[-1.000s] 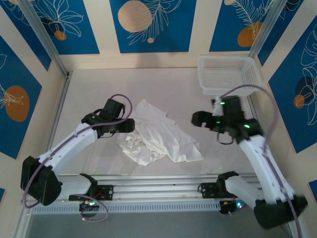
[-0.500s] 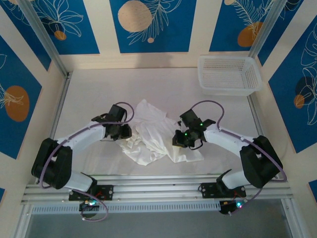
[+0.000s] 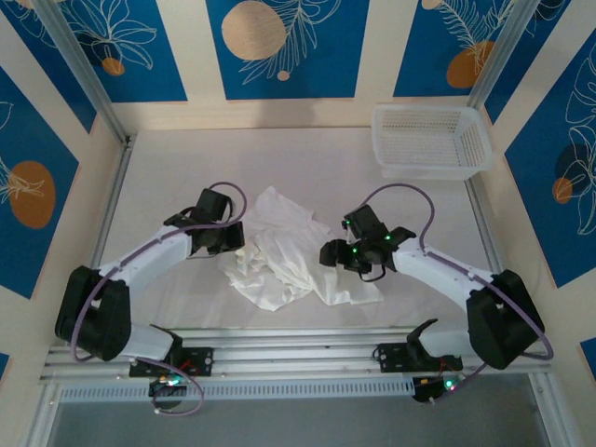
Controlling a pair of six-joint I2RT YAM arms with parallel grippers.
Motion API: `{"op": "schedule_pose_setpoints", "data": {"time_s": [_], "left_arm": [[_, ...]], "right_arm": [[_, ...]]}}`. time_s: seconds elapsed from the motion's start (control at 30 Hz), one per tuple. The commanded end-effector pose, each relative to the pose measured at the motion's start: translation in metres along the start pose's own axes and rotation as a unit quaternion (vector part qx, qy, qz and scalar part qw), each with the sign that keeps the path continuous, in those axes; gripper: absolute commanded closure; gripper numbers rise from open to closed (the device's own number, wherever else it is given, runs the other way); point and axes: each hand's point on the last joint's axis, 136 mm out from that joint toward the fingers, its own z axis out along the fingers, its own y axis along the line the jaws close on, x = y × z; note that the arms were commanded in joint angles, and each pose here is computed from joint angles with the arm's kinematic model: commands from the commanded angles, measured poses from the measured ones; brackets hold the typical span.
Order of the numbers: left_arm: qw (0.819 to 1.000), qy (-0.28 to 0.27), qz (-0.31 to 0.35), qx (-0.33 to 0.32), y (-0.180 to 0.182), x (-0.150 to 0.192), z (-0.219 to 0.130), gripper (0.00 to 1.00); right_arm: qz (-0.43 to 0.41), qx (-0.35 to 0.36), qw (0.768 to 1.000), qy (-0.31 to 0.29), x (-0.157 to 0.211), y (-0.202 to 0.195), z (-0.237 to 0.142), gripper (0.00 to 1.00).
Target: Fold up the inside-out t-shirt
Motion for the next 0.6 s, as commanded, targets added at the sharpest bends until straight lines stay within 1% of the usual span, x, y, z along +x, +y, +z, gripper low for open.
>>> {"op": "schedule_pose_setpoints", "data": {"time_s": [0.0,0.03,0.13,0.17,0.27,0.37,0.47,0.57], "left_arm": [[1.0,-0.008,0.002,0.021,-0.01,-0.005,-0.019,1.0],[1.0,-0.012,0.001,0.022,-0.011,-0.006,-0.023,1.0],[0.999,-0.038,0.005,0.022,-0.015,-0.015,-0.046,1.0],[0.998,-0.05,0.009,0.02,-0.016,-0.019,-0.058,1.0],[0.994,-0.103,0.021,-0.008,-0.015,-0.038,-0.104,1.0],[0.981,-0.185,0.039,-0.043,-0.014,-0.064,-0.168,1.0],[0.958,-0.274,0.056,-0.067,-0.02,-0.091,-0.243,1.0],[0.933,-0.346,0.066,-0.078,-0.028,-0.11,-0.31,1.0]], "right_arm": [[0.009,0.01,0.999,0.035,0.013,-0.01,0.026,0.33],[0.01,0.014,0.999,0.042,0.014,-0.011,0.032,0.39],[0.004,0.022,0.998,0.057,0.013,-0.009,0.04,0.91],[0.002,0.025,0.998,0.053,0.01,-0.007,0.036,1.0],[-0.017,0.028,0.999,0.007,-0.005,0.004,0.006,1.0],[-0.034,0.037,0.995,-0.082,-0.03,0.012,-0.051,1.0],[-0.048,0.029,0.978,-0.199,-0.058,0.022,-0.126,1.0],[-0.055,0.009,0.95,-0.309,-0.077,0.032,-0.202,1.0]]}}
